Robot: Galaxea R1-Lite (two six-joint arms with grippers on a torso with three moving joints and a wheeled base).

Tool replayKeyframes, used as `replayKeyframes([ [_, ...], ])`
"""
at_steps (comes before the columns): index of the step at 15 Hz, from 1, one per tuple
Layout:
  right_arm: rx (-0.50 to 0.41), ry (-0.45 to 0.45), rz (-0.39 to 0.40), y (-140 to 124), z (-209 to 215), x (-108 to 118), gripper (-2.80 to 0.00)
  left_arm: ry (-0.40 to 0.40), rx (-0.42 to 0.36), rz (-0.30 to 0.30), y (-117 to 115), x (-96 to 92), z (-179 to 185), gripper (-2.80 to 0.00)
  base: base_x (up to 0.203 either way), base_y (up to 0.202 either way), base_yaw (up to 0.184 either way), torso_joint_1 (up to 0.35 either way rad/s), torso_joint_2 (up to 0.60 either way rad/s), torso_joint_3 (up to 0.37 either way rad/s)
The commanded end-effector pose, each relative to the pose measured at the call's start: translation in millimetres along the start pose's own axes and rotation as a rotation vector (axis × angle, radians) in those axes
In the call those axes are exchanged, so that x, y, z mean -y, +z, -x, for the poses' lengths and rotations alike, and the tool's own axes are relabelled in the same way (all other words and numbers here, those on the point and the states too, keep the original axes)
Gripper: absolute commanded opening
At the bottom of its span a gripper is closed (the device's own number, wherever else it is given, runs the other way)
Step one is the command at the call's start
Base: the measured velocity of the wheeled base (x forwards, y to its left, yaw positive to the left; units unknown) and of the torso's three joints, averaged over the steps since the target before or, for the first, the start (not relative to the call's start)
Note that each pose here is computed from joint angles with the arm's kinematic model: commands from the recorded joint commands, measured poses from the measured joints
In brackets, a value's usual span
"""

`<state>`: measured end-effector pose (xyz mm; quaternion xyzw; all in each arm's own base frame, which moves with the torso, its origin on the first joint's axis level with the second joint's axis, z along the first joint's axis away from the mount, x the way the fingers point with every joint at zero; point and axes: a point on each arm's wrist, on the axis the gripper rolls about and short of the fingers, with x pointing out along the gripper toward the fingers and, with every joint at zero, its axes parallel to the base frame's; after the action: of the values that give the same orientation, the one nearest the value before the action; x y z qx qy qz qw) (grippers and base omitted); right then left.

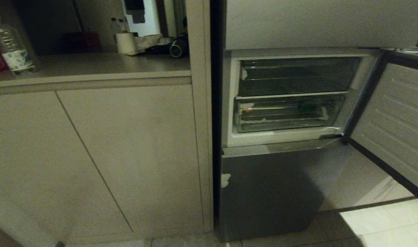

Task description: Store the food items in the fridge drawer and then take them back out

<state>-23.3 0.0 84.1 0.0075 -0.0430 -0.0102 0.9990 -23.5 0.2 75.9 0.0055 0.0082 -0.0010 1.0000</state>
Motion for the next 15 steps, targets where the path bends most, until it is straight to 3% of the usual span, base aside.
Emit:
replayKeyframes([
  [1, -0.029, -0.001, 0.000, -8.6, -1.7, 0.1, -2.80, 0.000, 0.000, 0.000, 0.0, 0.0, 0.0, -2.80, 0.002, -0.009, 0.179, 0.002, 0.00, 0.010],
  [8, -0.029, -0.001, 0.000, -8.6, -1.7, 0.1, -2.80, 0.000, 0.000, 0.000, 0.0, 0.0, 0.0, -2.80, 0.002, -0.008, 0.151, 0.003, 0.00, 0.003],
  [15, -0.029, -0.001, 0.000, -8.6, -1.7, 0.1, -2.80, 0.001, -0.001, 0.000, 0.0, 0.0, 0.0, -2.80, 0.000, 0.000, 0.000, 0.000, 0.00, 0.000],
])
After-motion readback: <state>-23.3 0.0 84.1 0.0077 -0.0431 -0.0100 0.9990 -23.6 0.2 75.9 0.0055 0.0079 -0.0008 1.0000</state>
